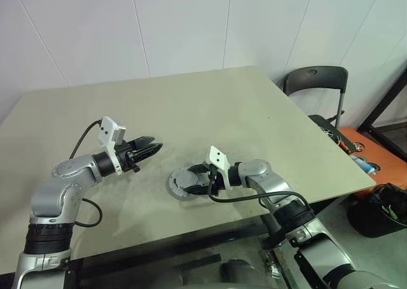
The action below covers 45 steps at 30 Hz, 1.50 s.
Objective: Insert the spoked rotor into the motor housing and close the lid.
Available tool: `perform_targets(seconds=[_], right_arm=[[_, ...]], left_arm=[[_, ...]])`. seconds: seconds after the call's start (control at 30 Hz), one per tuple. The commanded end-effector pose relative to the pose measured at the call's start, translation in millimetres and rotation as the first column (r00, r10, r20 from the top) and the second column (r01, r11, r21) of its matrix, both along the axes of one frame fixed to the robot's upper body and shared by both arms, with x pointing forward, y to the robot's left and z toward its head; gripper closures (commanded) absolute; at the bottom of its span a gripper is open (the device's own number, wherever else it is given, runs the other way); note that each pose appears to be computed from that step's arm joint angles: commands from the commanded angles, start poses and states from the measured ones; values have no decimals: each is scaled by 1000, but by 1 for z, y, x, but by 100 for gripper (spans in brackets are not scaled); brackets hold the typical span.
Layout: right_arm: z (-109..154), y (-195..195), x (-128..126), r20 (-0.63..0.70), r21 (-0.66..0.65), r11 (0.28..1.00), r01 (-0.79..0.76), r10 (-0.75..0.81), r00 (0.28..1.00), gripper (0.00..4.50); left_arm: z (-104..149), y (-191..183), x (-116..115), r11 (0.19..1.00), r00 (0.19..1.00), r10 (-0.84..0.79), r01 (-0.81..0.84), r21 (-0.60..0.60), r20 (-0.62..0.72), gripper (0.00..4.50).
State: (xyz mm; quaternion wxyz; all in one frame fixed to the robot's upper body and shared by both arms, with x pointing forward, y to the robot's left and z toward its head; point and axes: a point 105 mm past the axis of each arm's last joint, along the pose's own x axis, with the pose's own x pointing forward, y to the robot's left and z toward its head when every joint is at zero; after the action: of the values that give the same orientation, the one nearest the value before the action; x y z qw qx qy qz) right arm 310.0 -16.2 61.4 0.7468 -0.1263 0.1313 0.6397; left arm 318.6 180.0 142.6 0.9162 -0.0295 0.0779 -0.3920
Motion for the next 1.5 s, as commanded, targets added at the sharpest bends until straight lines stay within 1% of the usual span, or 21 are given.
perform_targets(seconds=[0.03, 0.37, 0.47, 0.6, 0.67, 0.8, 0.9, 1.03, 1.17, 1.33, 1.5], right_arm=[[14, 1, 1, 67, -3, 999, -54, 54, 996, 145], [9, -1, 5, 88, -30, 998, -53, 56, 995, 145], [11, 3, 3, 68, -11, 998, -54, 55, 996, 145], [20, 10, 2, -9, 48, 998, -39, 39, 999, 145], [22, 10, 5, -16, 53, 998, -23, 23, 1000, 145], [12, 2, 14, -9, 16, 999, 31, -31, 999, 145], [0, -8, 14, 21, -38, 999, 26, -25, 999, 145], [-8, -12, 16, 39, -53, 998, 44, -42, 998, 145], [-9, -13, 17, 50, -55, 998, 43, -41, 998, 145], [-8, -8, 13, 47, -43, 999, 23, -21, 999, 145], [-1, 3, 5, 10, -2, 1000, -6, 6, 1000, 145]], left_arm=[[13, -5, -2, 1000, 999, -20, 20, -2, 47, 246], [14, -5, -2, 1000, 999, -10, 11, -6, 46, 246], [14, -4, -2, 1000, 999, -8, 9, -6, 46, 246], [14, -5, -1, 1000, 999, -7, 7, -7, 45, 246], [14, -6, -1, 1000, 999, -8, 9, -8, 46, 246], [14, -7, 0, 1000, 999, -10, 11, -12, 46, 246], [14, -7, 0, 1000, 999, -10, 11, -12, 46, 246], [14, -6, 0, 1000, 999, -9, 9, -11, 46, 246], [14, -6, -1, 1000, 999, -10, 11, -12, 47, 246], [16, -5, -1, 1000, 999, -14, 14, -15, 52, 246], [17, -6, -3, 1000, 998, -21, 22, -19, 51, 246]])
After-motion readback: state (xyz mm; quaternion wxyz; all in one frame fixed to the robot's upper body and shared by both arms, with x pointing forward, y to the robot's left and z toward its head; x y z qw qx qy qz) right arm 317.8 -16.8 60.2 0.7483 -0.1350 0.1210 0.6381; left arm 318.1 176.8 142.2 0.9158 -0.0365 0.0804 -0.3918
